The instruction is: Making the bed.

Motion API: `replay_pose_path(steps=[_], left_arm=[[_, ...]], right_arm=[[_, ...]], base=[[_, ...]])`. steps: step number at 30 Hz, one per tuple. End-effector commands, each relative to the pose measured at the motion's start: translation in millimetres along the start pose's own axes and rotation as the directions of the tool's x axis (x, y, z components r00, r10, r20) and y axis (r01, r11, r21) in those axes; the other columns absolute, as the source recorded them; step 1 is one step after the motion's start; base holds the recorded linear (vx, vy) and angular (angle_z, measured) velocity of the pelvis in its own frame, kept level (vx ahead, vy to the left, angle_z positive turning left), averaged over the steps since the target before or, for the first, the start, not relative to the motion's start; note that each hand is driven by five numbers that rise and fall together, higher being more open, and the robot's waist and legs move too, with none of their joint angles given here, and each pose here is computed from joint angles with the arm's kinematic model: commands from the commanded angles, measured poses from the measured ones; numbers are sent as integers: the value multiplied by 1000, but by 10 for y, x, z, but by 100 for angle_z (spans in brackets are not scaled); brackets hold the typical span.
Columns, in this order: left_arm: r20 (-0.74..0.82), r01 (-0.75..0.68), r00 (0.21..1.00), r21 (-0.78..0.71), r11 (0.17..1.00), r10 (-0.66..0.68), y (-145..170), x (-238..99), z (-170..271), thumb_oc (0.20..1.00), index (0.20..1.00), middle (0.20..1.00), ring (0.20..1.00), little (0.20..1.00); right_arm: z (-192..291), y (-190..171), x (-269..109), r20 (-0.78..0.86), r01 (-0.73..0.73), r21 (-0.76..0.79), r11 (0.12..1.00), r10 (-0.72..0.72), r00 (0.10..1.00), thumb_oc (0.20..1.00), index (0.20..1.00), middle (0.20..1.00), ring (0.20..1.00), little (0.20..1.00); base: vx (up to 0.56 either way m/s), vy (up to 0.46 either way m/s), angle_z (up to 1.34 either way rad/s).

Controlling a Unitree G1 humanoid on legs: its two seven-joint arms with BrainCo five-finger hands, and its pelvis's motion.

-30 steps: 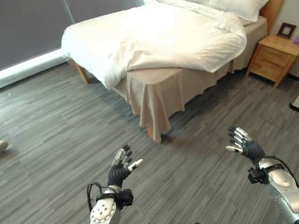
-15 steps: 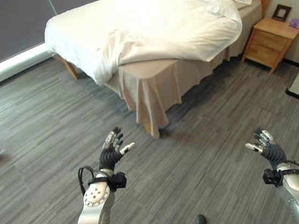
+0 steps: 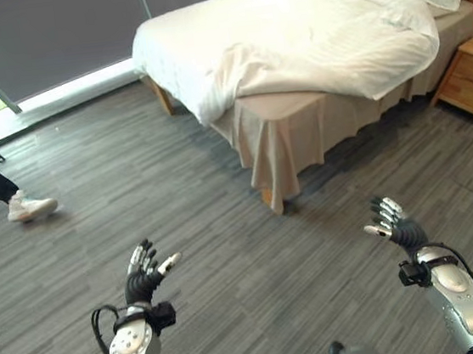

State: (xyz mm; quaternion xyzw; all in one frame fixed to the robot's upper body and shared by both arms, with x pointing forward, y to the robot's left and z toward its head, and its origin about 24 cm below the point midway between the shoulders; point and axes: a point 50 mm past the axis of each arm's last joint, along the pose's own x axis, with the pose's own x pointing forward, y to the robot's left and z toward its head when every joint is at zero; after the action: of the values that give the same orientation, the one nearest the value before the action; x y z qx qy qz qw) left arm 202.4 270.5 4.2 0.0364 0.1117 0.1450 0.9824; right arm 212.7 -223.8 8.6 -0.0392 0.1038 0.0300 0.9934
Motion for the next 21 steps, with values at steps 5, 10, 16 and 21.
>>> replay_pose_path(steps=[5, 10, 16, 21], left_arm=[[259, -14, 966, 32, 999, 5, 42, 180, 583, 1000, 1000, 1000, 1000, 1000], [278, 19, 961, -32, 999, -10, -134, 224, 597, 1000, 1000, 1000, 1000, 1000], [276, 52, 961, -131, 990, -14, -245, 223, 605, 1000, 1000, 1000, 1000, 1000], [219, 41, 976, -150, 988, -7, -224, 193, 451, 1000, 1000, 1000, 1000, 1000]], right_arm=[[281, -129, 80, 151, 43, -29, 999, -38, 988, 1000, 1000, 1000, 1000, 1000], [231, -227, -4, 147, 75, 20, 997, -77, 986, 1000, 1000, 1000, 1000, 1000], [396, -364, 51, 212, 141, 51, 989, -149, 966, 1000, 1000, 1000, 1000, 1000], [481, -419, 25, 250, 154, 65, 986, -166, 954, 1000, 1000, 1000, 1000, 1000]], base=[[396, -196, -19], [616, -344, 2], [394, -401, -11], [285, -73, 14]])
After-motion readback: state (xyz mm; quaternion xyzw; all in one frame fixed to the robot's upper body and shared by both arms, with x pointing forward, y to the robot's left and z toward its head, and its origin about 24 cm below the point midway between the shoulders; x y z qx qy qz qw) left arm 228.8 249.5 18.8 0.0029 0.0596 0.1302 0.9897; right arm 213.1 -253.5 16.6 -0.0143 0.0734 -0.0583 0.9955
